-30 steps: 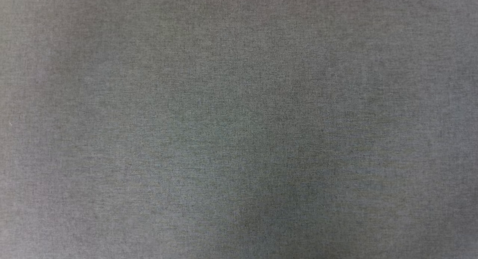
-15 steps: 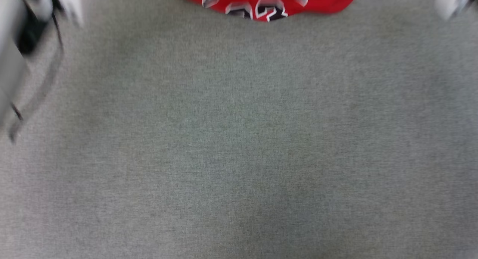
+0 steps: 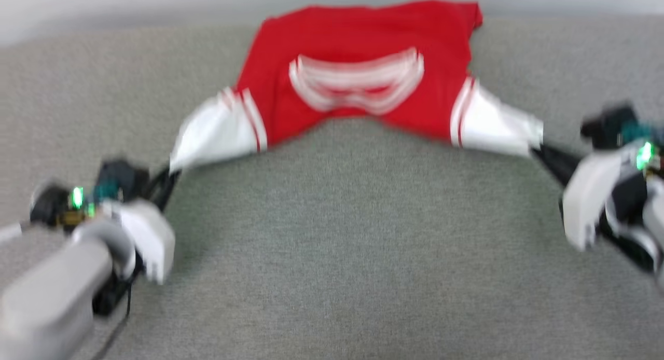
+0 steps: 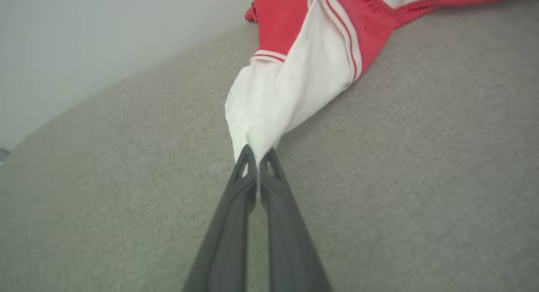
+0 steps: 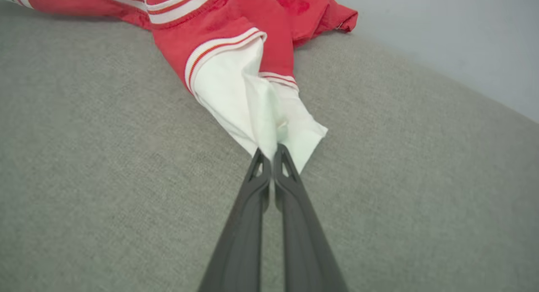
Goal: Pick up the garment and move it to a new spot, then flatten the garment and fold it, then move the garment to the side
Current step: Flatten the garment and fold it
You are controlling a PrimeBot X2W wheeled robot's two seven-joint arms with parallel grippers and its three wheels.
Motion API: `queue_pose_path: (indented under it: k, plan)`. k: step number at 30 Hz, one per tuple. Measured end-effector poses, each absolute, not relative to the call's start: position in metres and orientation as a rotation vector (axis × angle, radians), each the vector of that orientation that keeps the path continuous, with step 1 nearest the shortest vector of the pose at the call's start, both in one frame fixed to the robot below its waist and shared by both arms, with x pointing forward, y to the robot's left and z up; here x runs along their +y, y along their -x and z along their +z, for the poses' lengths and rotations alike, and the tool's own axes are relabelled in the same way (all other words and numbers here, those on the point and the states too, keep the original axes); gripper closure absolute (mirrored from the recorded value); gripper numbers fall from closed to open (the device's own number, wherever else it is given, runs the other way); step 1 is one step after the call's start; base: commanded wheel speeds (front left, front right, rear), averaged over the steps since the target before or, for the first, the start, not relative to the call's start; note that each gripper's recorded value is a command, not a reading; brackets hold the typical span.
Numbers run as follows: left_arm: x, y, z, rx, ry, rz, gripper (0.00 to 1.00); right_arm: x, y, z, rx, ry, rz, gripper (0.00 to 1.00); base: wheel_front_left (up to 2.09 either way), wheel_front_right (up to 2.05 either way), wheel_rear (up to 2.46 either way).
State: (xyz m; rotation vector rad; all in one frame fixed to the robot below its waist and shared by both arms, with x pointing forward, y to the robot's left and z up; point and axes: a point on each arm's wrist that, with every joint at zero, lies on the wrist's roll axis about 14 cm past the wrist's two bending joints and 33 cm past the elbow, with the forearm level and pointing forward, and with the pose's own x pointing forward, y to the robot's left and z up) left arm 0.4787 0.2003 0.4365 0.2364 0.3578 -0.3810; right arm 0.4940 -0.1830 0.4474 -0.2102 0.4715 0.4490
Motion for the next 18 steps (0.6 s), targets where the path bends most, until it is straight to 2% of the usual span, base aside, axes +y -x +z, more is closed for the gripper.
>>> queue_pose_path:
  k: [2,3,6,18]
  plan:
    - [0.204,-0.455,0.429,0.391,-0.226,-0.372,1.00,-0.190,-0.471,0.440,0.507,0.200,0.449,1.00,0.00,0.00,0.00]
    - [0.207,-0.425,0.422,0.430,-0.210,-0.362,1.00,-0.203,-0.440,0.432,0.551,0.177,0.433,1.00,0.00,0.00,0.00]
    - [0.210,-0.394,0.413,0.476,-0.194,-0.353,1.00,-0.215,-0.408,0.423,0.606,0.165,0.419,1.00,0.00,0.00,0.00]
    - [0.216,-0.304,0.398,0.598,-0.149,-0.318,1.00,-0.235,-0.293,0.397,0.804,0.096,0.381,1.00,0.00,0.00,0.00]
